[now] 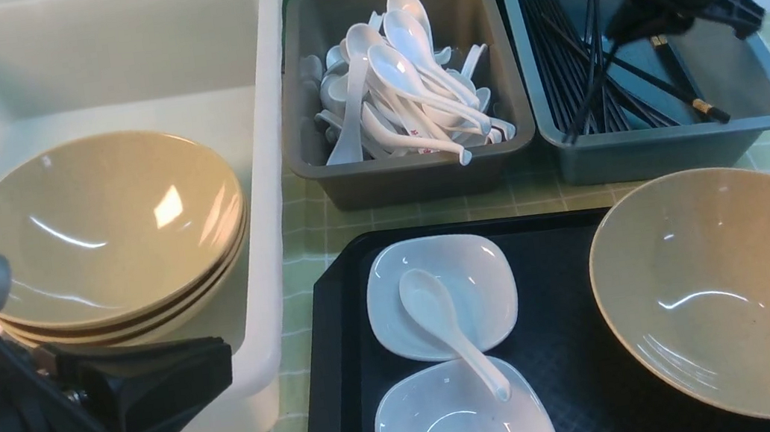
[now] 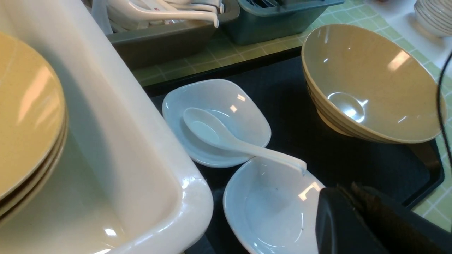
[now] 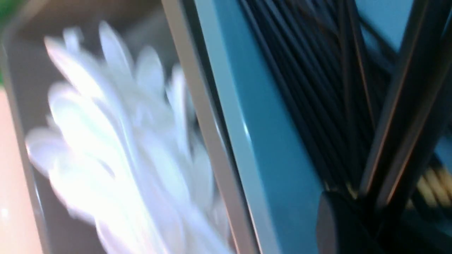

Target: On green table put chopsticks spoon bowls plates into blue grey white boxes.

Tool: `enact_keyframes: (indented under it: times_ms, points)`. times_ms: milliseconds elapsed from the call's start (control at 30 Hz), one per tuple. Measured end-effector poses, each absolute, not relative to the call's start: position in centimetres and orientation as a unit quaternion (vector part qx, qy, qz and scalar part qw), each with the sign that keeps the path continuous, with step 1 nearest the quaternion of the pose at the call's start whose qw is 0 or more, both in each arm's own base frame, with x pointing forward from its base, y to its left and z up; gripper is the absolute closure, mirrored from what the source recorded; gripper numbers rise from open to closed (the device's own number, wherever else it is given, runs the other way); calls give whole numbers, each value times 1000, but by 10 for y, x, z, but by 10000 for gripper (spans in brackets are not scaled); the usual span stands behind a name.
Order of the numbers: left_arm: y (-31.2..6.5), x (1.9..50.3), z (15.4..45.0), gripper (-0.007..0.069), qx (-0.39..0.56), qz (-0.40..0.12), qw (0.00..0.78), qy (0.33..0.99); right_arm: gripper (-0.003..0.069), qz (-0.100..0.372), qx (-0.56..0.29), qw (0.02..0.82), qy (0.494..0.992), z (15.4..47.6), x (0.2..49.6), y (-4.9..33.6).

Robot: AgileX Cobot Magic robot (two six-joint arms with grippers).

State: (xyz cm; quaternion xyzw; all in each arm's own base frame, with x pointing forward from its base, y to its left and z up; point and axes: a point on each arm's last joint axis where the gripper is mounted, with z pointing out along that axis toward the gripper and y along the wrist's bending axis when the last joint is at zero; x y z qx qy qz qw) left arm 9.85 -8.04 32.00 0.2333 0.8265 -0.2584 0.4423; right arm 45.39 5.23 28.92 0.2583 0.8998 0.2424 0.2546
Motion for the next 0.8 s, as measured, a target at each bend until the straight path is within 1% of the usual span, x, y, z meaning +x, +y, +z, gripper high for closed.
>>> enact_keyframes:
  times_ms: [167,300,400,500,633,733,767,800]
  points:
    - [-83,97,322,626,220,-284,436,825,594,244,250,284,893,273,496,45]
    - [-84,96,322,626,212,-298,433,824,584,239,245,277,898,258,510,44]
    - [-85,96,323,626,208,-305,431,823,564,224,233,265,909,247,512,42]
    - [-85,96,323,626,205,-311,430,823,508,210,211,257,919,245,510,42]
    - [-85,96,324,626,203,-312,431,822,393,202,193,244,929,247,506,42]
    - [-85,96,324,626,203,-312,432,822,316,195,174,242,934,256,500,42]
    - [-85,96,324,626,203,-312,432,822,291,194,167,244,935,266,496,42]
    - [-85,96,324,626,203,-312,432,822,285,192,164,245,936,268,495,41]
